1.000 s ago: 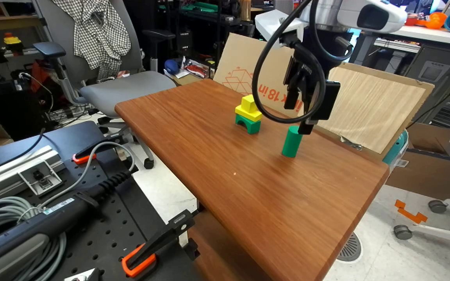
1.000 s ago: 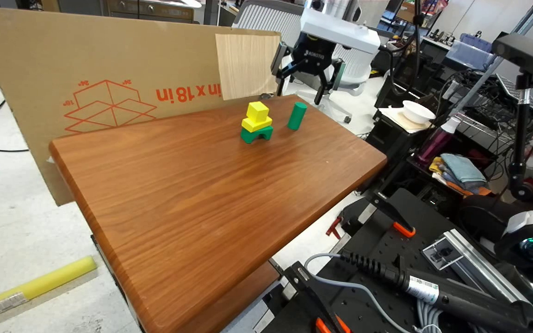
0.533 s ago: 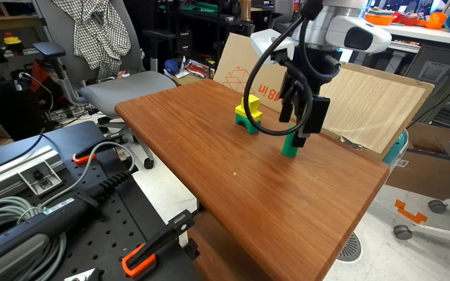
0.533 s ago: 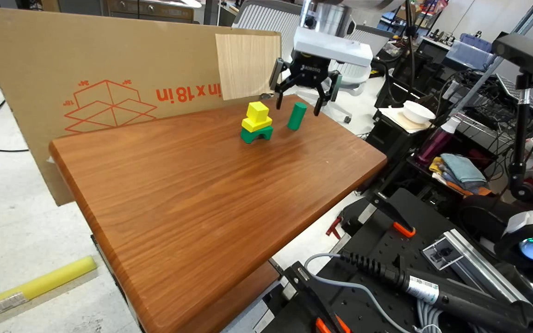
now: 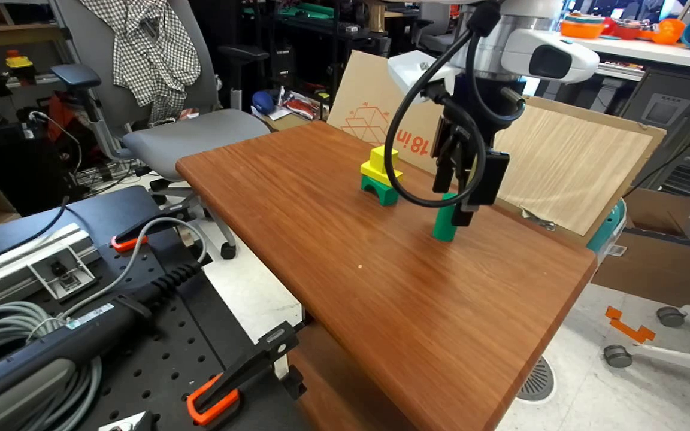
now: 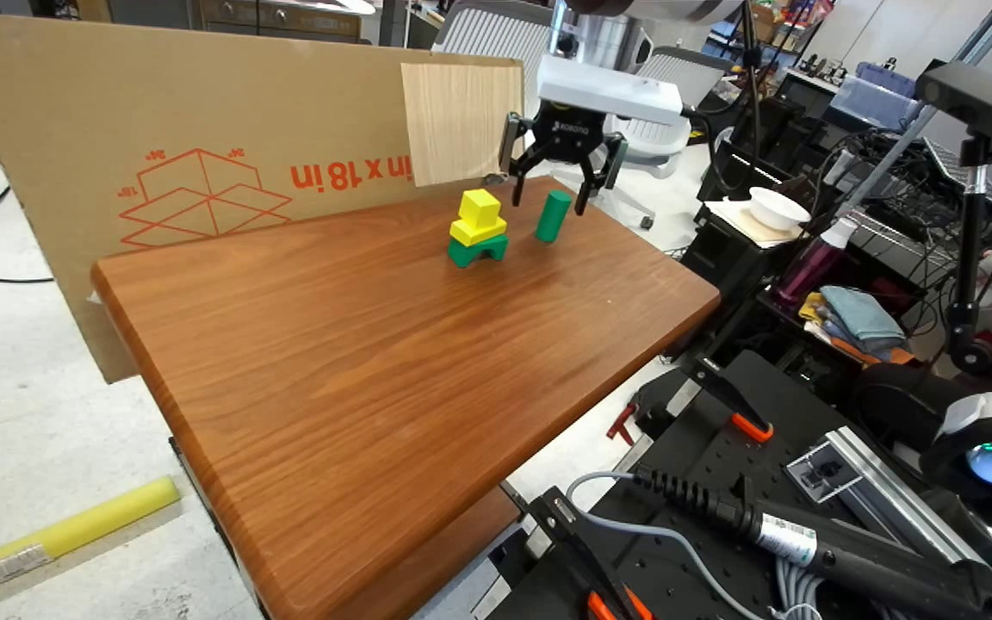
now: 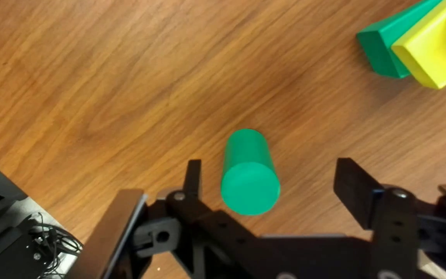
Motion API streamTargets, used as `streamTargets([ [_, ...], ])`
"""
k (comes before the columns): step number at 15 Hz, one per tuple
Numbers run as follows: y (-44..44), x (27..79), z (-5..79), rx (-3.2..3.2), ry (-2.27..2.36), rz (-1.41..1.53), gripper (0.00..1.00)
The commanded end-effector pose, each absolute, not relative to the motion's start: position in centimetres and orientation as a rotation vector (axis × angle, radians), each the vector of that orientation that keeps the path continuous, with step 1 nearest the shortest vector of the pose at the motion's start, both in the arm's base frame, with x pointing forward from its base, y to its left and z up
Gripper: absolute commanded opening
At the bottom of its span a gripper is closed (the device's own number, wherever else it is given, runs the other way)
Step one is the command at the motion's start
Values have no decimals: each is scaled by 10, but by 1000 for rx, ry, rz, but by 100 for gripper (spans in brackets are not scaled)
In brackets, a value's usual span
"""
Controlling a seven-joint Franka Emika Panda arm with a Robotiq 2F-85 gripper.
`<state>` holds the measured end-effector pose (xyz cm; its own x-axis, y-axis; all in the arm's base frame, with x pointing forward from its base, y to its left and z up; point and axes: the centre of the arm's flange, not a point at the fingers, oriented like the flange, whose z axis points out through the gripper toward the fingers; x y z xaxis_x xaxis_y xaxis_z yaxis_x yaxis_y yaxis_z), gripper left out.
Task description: Move the green cylinder to the left of the table, then put the yellow building block and put them on top of the green cylinder
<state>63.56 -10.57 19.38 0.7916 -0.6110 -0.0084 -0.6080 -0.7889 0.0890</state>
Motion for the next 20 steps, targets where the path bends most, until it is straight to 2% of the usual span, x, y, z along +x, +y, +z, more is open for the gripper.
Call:
streamTargets([
  [1,-100,647,198,2871,-963,-28,56],
  [7,-95,644,201,2870,-953,-28,12],
  [14,-57,598,243,2941,-848,-30,9],
  [20,27,548,238,2975,-572,-87,9],
])
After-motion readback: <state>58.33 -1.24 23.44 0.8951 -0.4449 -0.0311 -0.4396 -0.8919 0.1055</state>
